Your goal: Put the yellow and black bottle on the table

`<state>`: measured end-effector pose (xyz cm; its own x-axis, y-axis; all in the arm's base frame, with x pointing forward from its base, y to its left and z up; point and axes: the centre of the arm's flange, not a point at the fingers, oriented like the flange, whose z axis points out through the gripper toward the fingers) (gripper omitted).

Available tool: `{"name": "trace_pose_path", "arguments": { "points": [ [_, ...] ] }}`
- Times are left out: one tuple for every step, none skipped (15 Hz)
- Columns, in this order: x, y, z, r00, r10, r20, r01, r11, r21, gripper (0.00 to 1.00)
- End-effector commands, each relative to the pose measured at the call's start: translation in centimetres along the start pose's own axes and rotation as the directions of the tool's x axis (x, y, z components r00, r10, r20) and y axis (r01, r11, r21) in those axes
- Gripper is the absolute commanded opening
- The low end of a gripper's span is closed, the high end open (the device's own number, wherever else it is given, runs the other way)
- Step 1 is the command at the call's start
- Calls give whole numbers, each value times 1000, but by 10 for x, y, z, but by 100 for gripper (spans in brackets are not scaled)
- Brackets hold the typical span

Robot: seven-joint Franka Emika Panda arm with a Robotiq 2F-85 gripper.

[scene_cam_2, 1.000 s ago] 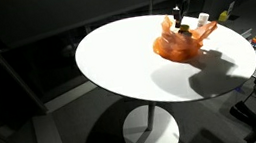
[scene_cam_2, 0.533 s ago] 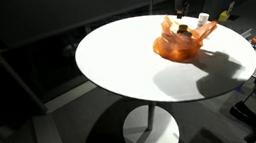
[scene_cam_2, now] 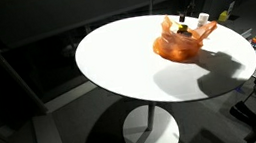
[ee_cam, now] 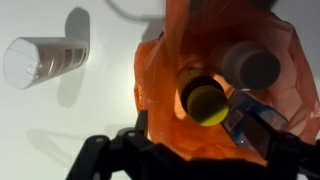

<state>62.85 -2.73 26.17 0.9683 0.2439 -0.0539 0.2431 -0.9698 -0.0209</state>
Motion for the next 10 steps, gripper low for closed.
{"name": "trace_pose_path", "arguments": {
  "points": [
    [-1, -4, 9, 1000, 14, 28, -14, 1000, 4, 100],
    [0, -5, 12, 999, 9, 32, -10, 1000, 10, 100],
    [1, -5, 15, 999, 6, 35, -6, 1000, 13, 100],
    [2, -6, 18, 999, 3, 37, -3, 1000, 16, 100],
    [3, -7, 21, 999, 1, 42, -1, 1000, 15, 100],
    [4, -8, 24, 999, -3, 46, 2, 1000, 16, 75],
    [4, -9, 26, 999, -4, 49, 3, 1000, 17, 73],
    [5, -10, 28, 999, -5, 51, 4, 1000, 17, 66],
    [5, -10, 29, 999, -7, 52, 7, 1000, 17, 56],
    [5, -11, 29, 999, -8, 52, 7, 1000, 16, 47]
  ]
}}
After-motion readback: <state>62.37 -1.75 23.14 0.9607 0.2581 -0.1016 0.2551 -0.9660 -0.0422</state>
